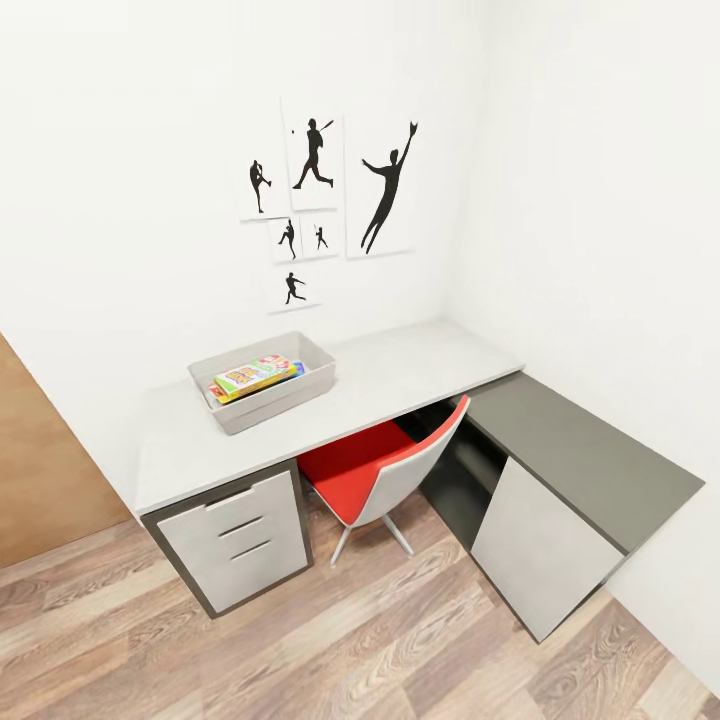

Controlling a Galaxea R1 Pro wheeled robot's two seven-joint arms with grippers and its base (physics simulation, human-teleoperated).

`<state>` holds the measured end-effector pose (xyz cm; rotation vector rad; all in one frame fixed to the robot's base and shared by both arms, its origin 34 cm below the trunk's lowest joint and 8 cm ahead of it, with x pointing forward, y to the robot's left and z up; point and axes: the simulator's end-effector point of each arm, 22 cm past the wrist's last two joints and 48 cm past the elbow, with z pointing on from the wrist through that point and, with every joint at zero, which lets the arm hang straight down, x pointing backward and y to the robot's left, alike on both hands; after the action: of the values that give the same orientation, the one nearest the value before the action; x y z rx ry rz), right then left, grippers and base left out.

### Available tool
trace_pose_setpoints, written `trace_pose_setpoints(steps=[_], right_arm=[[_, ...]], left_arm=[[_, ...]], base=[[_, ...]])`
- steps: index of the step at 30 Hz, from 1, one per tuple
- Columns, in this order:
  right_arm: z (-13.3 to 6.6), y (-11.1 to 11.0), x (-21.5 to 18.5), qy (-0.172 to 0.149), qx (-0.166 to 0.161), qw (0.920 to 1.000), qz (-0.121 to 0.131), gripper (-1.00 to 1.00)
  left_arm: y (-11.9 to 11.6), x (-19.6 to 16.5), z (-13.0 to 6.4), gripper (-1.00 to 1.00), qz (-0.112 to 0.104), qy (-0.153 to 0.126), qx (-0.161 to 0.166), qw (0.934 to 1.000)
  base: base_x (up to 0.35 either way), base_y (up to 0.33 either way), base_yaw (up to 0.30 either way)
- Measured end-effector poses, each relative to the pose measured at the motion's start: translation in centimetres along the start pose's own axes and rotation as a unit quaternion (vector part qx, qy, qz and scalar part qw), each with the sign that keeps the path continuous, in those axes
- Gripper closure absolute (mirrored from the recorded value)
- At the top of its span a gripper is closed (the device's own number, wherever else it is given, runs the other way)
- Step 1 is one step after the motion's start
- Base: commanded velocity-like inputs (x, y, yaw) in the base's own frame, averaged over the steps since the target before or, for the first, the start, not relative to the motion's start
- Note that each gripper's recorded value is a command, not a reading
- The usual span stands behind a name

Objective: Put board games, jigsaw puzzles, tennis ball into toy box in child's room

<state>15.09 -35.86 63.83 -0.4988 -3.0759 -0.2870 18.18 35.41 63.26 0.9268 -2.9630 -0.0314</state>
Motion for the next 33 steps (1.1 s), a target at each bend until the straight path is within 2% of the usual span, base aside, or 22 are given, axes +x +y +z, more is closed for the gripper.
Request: trace_pose_setpoints(steps=[2, 3, 6, 7, 11, 12, 16, 25, 33], right_arm=[[0.8, 1.6, 1.4, 0.025, -0.005, 0.9995, -0.019, -1.00], [0.8, 1.7, 1.4, 0.025, -0.005, 0.9995, -0.019, -1.00], [1.8, 3.8, 3.1, 0.053, -0.003, 0.9975, -0.047, -1.00], [1.8, 3.8, 3.2, 0.054, -0.003, 0.9974, -0.047, -1.00], [2.8, 5.5, 4.9, 0.078, 0.023, 0.9931, -0.085, -1.00], [2.8, 5.5, 4.9, 0.078, 0.023, 0.9930, -0.085, -1.00], [3.5, 7.1, 6.0, 0.089, 0.036, 0.9888, -0.115, -1.00], [3.8, 7.6, 6.1, 0.088, 0.046, 0.9865, -0.131, -1.00], [3.9, 8.0, 6.2, 0.086, 0.046, 0.9864, -0.132, -1.00]], left_arm=[[1.6, 1.5, 0.4, -1.00, -0.004, 0.009, -0.013, 0.9999], [1.7, 1.5, 0.4, -1.00, -0.005, 0.009, -0.013, 0.9999], [3.4, 3.8, 0.7, -1.00, -0.010, 0.024, -0.029, 0.9992], [3.4, 3.8, 0.7, -1.00, -0.010, 0.024, -0.030, 0.9992], [4.7, 6.8, 1.0, -1.00, -0.015, 0.046, -0.046, 0.9978], [4.7, 6.8, 1.0, -1.00, -0.015, 0.046, -0.046, 0.9978], [5.6, 8.1, 1.0, -1.00, -0.017, 0.049, -0.057, 0.9970], [5.5, 9.7, 1.2, -1.00, -0.006, 0.030, -0.061, 0.9976], [5.2, 10.5, 1.2, -1.00, -0.004, 0.027, -0.062, 0.9977]], base=[[0.000, 0.000, 0.000], [0.000, 0.000, 0.000], [0.000, 0.000, 0.000], [0.000, 0.000, 0.000], [0.000, 0.000, 0.000], [0.000, 0.000, 0.000], [0.000, 0.000, 0.000], [0.000, 0.000, 0.000], [0.000, 0.000, 0.000]])
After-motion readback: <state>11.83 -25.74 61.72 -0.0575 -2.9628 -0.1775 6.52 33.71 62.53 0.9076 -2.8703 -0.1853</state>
